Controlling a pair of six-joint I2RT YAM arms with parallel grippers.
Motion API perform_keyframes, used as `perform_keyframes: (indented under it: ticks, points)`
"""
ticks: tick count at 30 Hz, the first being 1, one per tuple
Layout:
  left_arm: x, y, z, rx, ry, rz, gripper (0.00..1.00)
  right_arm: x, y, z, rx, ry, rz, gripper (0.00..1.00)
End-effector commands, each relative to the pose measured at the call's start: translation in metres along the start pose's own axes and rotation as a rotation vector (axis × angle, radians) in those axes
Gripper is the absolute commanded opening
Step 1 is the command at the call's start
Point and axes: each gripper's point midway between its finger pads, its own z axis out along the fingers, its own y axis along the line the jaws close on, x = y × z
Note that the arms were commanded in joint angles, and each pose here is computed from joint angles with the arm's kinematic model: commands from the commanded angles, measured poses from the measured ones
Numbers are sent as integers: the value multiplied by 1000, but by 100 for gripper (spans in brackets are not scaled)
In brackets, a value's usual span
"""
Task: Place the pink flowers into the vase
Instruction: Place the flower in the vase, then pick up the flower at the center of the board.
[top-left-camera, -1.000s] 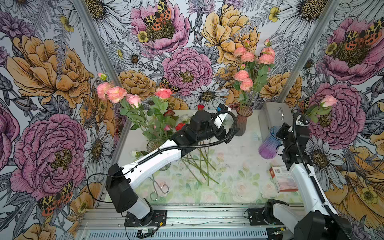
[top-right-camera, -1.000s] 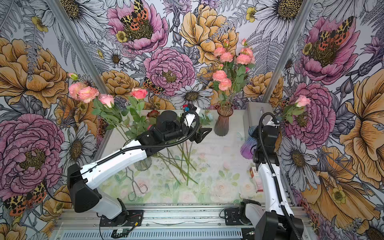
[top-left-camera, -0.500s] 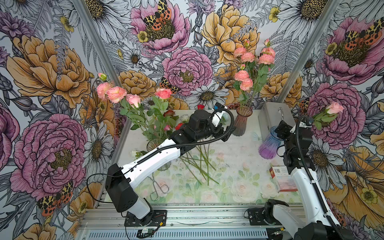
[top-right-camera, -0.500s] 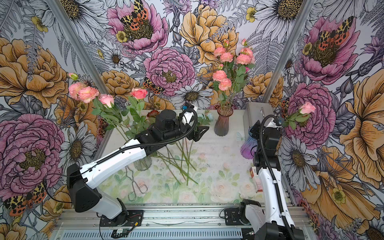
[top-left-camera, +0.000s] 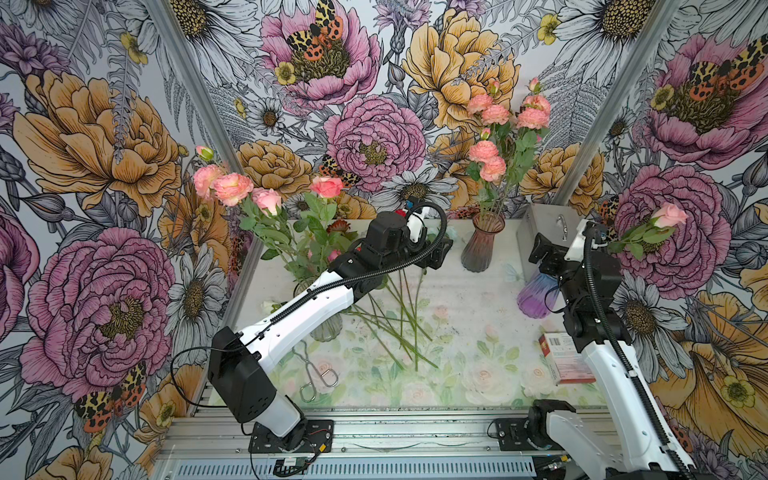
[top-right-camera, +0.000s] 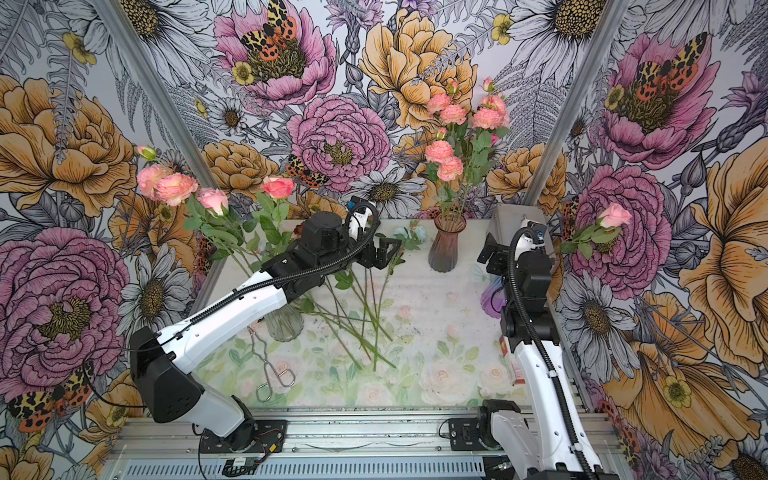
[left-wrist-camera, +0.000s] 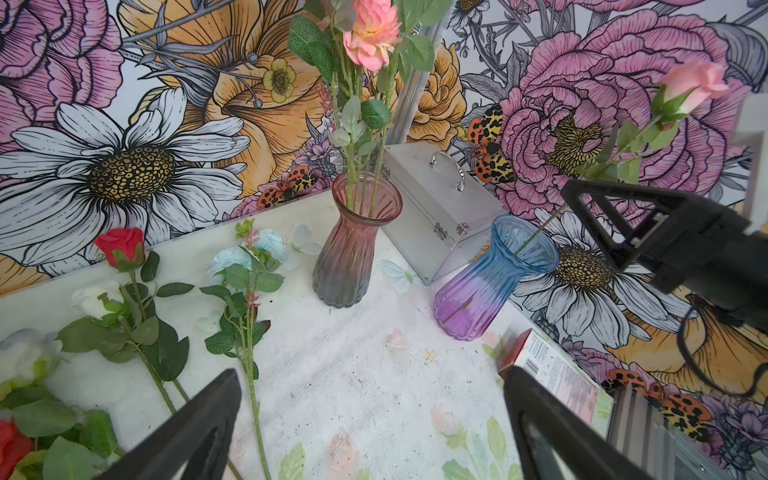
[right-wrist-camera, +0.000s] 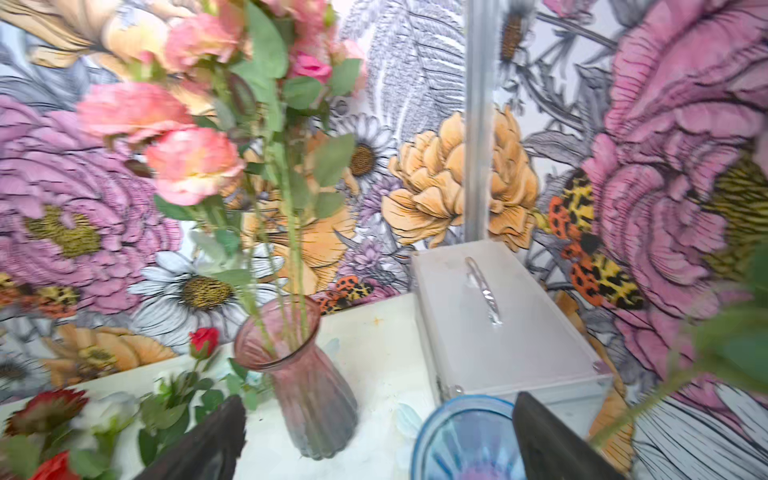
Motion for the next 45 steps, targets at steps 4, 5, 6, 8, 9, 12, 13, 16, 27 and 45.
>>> perform_keyframes:
  ticks: [4, 5, 6, 8, 9, 12, 13, 16, 27, 45]
  points:
    - [-34, 15, -30, -59, -84, -112, 98, 5, 68, -4, -290, 62, -45, 99]
    - [-31, 23, -31, -87, -70, -149, 98, 7, 74, -2, -305, 71, -48, 99]
    - [-26, 30, -32, -114, -47, -187, 98, 11, 77, -1, -309, 80, -49, 99]
    - [-8, 45, -34, -160, 20, -277, 95, 15, 81, 2, -308, 92, -50, 99]
    - [4, 49, -34, -174, 54, -308, 94, 17, 81, 3, -308, 99, -49, 99]
    - [42, 66, -42, -265, 140, -396, 91, 20, 85, 6, -318, 113, -38, 99]
    - [56, 70, -43, -290, 161, -437, 90, 20, 86, 8, -325, 117, -34, 99]
    - [96, 80, -45, -361, 208, -545, 86, 21, 89, 14, -331, 129, -24, 99]
    - [186, 113, -28, -679, 267, -836, 80, 6, 101, 12, -383, 103, -18, 99]
    - [264, 190, 3, -953, 361, -1040, 65, 9, 105, 2, -419, 101, -21, 99]
